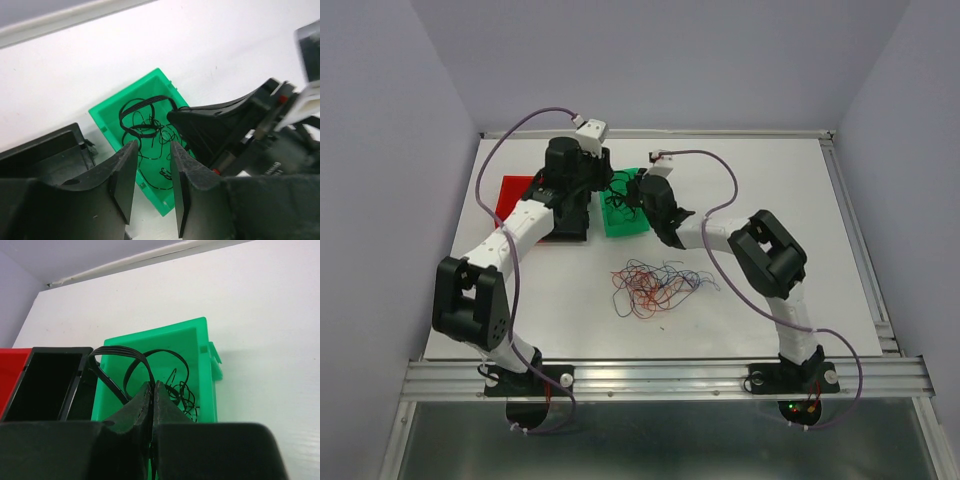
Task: Untangle the cables
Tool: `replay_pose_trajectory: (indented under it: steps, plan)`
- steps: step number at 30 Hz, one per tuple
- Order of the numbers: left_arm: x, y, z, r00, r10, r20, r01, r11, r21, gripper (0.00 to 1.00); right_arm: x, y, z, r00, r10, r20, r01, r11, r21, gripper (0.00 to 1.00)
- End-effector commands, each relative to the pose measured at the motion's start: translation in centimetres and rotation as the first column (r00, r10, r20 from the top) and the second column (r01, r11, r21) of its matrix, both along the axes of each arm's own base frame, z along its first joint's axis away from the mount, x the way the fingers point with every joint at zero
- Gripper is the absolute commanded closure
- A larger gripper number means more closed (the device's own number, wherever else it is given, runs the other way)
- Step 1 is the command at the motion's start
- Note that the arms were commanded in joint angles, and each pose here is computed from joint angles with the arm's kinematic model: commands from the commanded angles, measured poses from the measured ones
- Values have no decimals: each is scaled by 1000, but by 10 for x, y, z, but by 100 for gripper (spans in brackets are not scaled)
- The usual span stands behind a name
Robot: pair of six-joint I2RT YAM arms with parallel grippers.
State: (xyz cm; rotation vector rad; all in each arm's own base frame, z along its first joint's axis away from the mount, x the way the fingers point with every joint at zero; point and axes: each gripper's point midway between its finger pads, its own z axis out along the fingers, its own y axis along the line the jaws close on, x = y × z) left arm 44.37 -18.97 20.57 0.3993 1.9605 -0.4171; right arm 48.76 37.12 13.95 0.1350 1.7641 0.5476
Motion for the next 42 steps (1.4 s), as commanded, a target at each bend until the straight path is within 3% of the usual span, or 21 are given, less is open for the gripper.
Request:
replay_pose_trajectory:
  steps: [1, 13, 17, 20, 22, 32, 40, 41, 42]
  plan:
    - [0, 12, 43, 988, 40, 146, -39, 999, -8, 57, 16, 24, 19, 997, 37, 65, -40, 998, 51, 99]
    - [0, 10, 34, 984, 10, 179, -22, 998, 63, 57, 37, 20, -32, 999, -53, -11, 53, 996, -71, 96]
    - [0, 9, 31, 985, 8, 175, -22, 997, 75, 57, 23, 19, -3, 997, -60, 49, 63, 996, -57, 91]
    - [3, 10, 29, 985, 12, 173, -28, 996, 88, 57, 14, 19, 16, 994, -58, 92, 67, 993, -97, 75]
    - [3, 11, 28, 985, 17, 173, -33, 995, 92, 57, 11, 16, 30, 991, -69, 118, 80, 992, -93, 71]
    - [4, 17, 36, 979, 39, 199, -60, 993, 103, 56, -9, 7, 70, 985, -21, 170, 33, 997, -64, 56]
    - [-4, 15, 33, 983, 2, 182, -24, 993, 118, 56, 2, 13, 52, 990, -39, 138, 54, 993, -108, 61]
    - [-5, 15, 33, 982, -1, 188, -22, 992, 121, 56, 4, 14, 52, 990, -41, 137, 57, 992, -110, 60]
    - [-9, 17, 30, 981, -14, 191, -12, 991, 134, 55, 5, 14, 55, 990, -47, 135, 61, 993, -104, 52]
